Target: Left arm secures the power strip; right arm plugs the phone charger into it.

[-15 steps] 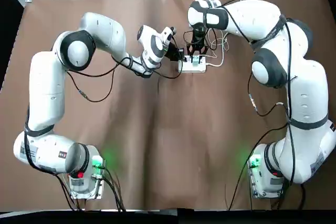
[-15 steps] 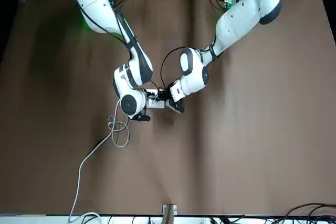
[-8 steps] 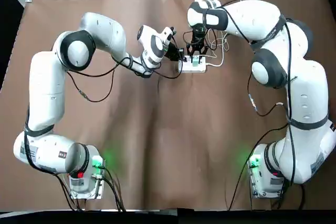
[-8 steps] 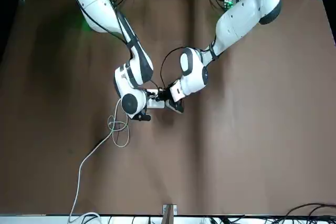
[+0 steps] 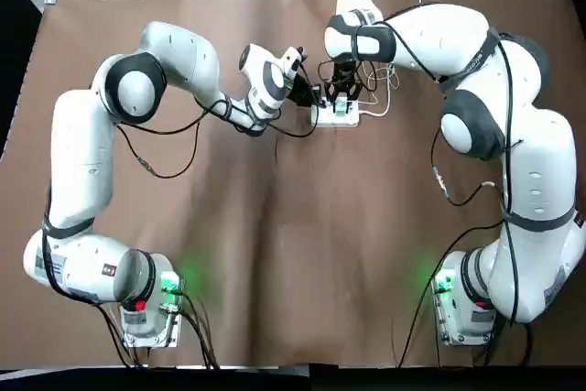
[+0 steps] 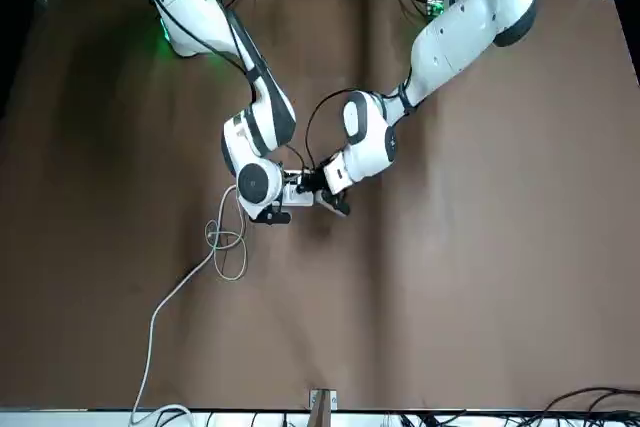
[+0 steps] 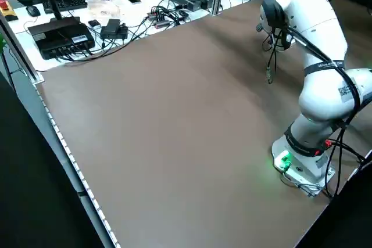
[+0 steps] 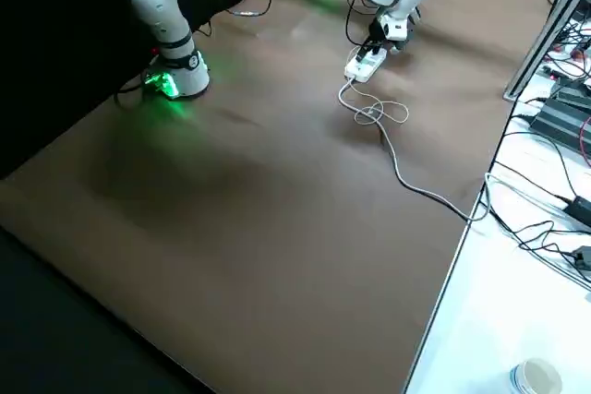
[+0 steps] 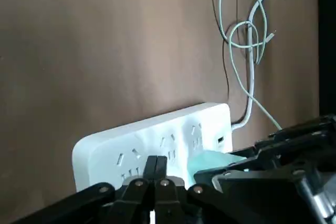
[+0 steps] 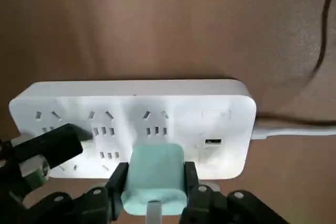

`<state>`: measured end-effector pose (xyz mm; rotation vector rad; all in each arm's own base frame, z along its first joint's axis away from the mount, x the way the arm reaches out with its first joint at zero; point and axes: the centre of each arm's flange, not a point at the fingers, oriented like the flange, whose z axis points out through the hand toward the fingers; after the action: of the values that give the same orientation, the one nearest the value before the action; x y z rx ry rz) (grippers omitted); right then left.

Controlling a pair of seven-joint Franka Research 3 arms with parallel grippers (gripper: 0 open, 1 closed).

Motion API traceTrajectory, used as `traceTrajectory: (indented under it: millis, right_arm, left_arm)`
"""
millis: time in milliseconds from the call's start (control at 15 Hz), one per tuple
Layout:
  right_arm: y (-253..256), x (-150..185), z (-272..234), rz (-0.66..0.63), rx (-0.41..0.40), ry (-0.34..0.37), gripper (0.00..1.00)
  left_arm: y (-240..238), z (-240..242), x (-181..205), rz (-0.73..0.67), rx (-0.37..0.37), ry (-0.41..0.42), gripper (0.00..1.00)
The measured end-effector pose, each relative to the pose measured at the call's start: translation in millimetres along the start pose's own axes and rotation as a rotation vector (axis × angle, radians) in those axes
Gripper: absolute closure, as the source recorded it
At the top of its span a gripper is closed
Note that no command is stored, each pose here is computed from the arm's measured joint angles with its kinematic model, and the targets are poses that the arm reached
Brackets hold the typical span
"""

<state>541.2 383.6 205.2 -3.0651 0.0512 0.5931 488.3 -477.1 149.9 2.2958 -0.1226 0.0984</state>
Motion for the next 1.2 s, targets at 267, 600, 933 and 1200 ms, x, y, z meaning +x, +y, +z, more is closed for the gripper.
traceTrajectory:
  millis: [267, 600, 933, 1200]
  right_arm:
    - [0.8, -2.3, 0.0, 0.0, 0.004, 0.013, 0.52]
    - [-1.6, -0.7, 14.5, 0.002, 0.008, 0.023, 0.4]
    - [6.2, 5.7, -7.4, 0.011, 0.002, -0.024, 0.0]
    - [25.0, 20.6, -67.3, 0.027, 0.025, -0.055, 0.0]
  left_arm:
    - [0.0, 0.0, 0.0, 0.0, 0.0, 0.0, 0.99]
    - [0.0, 0.0, 0.1, 0.0, 0.0, 0.0, 0.99]
    - [0.0, -0.1, 0.1, -0.001, 0.0, 0.001, 0.99]
    - [0.1, -0.1, 0.1, -0.001, 0.0, 0.001, 0.99]
